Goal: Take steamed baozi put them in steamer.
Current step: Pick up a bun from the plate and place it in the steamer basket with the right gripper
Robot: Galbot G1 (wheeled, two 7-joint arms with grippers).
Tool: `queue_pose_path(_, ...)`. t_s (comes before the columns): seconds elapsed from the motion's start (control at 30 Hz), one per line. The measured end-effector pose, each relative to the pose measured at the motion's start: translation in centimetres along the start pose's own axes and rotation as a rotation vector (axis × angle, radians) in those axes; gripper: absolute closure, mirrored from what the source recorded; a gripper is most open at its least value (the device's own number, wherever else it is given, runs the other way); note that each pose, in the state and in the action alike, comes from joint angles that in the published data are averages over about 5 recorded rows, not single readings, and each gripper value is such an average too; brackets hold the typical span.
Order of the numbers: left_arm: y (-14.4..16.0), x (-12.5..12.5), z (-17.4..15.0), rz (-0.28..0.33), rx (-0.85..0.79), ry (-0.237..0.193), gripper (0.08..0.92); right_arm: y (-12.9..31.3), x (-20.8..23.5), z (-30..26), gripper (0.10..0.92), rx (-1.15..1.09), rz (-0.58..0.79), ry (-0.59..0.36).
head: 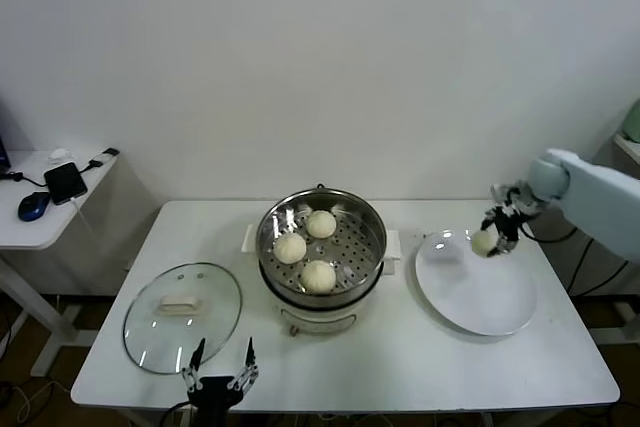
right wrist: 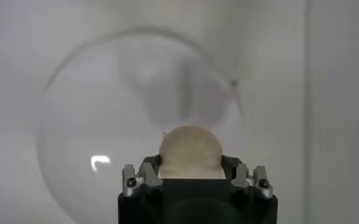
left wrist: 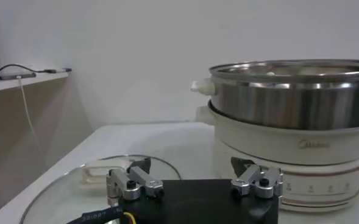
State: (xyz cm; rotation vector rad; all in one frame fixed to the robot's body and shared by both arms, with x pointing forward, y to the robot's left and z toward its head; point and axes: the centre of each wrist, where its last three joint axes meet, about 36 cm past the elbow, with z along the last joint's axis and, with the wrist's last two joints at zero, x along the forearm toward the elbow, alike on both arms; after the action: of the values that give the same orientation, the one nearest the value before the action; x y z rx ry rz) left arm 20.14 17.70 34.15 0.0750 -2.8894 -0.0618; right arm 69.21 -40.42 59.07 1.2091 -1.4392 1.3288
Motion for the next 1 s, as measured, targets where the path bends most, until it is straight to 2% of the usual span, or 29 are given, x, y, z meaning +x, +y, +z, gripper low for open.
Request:
queue_pose_path(0.23,-0.5,-0.3,-0.2,0.018,0.005,-0.011,0.177,-1.9,9.2,-10.4,0.352,0.057,0.036,-0.138)
queue_pose_path(0.4,-0.6,-0.5,-0.6,0.027,0.009,-0.022,0.177,-1.0,11.4,-17.2,0.352,0.082,0.014,-0.201)
queue_pose_path(0.63,-0.3,-0.9,-0.8,0.021,0.015,-0.027,0.177,0.6,8.5,-22.9,0.352,0.085,-0.036,-0.198)
queue_pose_path(1.0,-0.1,-1.6,-0.6,0.014,0.020,-0.019,0.177,2.2,0.4,-25.3,0.352,0.062,-0.077,-0.150)
